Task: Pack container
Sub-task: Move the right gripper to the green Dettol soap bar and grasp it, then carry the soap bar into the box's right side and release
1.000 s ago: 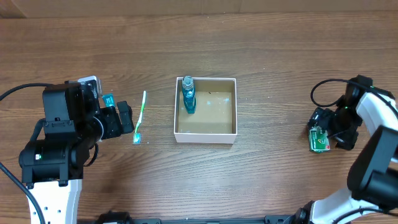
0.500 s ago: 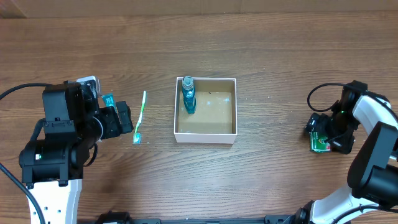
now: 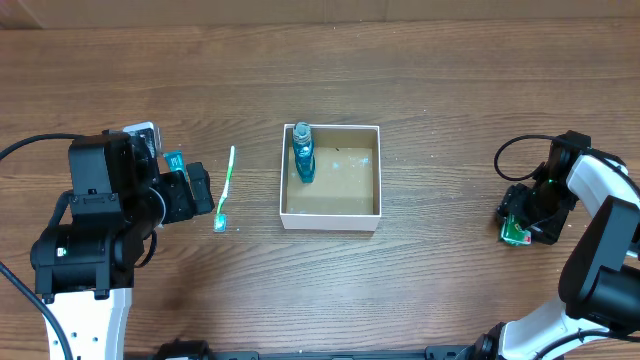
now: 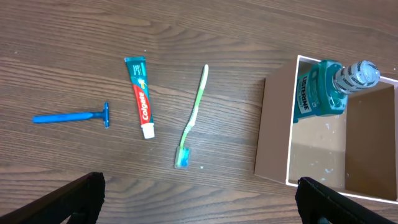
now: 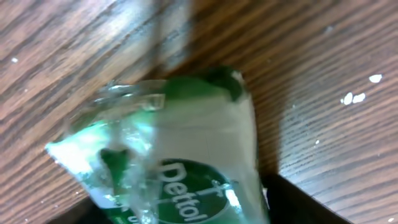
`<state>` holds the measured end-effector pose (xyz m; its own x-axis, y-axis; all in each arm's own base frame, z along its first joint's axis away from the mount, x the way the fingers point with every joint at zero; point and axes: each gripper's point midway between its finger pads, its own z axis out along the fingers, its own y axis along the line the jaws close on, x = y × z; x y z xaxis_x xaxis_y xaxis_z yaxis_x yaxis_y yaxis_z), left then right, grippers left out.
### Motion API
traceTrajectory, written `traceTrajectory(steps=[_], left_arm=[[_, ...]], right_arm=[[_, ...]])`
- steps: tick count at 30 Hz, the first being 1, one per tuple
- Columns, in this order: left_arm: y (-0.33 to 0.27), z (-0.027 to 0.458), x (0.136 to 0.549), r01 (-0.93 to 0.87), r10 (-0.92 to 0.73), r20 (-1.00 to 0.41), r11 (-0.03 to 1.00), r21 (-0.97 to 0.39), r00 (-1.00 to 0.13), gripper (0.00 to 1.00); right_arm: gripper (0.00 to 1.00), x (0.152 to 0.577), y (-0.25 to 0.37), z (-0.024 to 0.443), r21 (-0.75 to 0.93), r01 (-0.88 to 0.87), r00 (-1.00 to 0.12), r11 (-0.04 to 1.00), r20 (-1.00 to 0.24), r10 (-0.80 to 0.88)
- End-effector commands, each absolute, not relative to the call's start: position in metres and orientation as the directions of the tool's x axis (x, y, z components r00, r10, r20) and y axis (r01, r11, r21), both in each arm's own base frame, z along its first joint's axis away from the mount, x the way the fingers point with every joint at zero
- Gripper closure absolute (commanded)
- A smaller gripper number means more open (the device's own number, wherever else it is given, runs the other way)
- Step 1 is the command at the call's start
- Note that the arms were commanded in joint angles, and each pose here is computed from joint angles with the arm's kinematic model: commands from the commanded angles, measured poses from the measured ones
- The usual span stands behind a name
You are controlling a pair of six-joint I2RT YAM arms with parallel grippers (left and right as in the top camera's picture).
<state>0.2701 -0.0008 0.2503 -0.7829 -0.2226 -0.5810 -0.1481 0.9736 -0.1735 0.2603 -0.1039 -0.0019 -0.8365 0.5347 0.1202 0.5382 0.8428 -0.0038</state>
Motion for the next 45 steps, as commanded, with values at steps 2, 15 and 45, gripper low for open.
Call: traceTrajectory(steps=[2,15,45], left_arm=[[0.002,0.260,0.272,-0.163,-0.237,-0.602,0.971,-0.176,-0.763,0.00],[0.002,0.260,0.272,-0.163,-0.237,-0.602,0.971,-0.176,-0.762,0.00],[0.002,0.260,0.273,-0.163,-0.237,-0.603,0.971,-0.175,-0.762,0.00]], right_arm=[[0.48,0.264,-0.095,-0.006,0.053,0.546,-0.834,0.836,0.127,0.537],[0.64,0.280,-0.096,0.012,0.086,0.546,-0.837,0.833,0.109,0.537],[0.59,0.366,0.200,0.160,0.167,-0.233,-0.920,0.958,-0.359,-0.161]])
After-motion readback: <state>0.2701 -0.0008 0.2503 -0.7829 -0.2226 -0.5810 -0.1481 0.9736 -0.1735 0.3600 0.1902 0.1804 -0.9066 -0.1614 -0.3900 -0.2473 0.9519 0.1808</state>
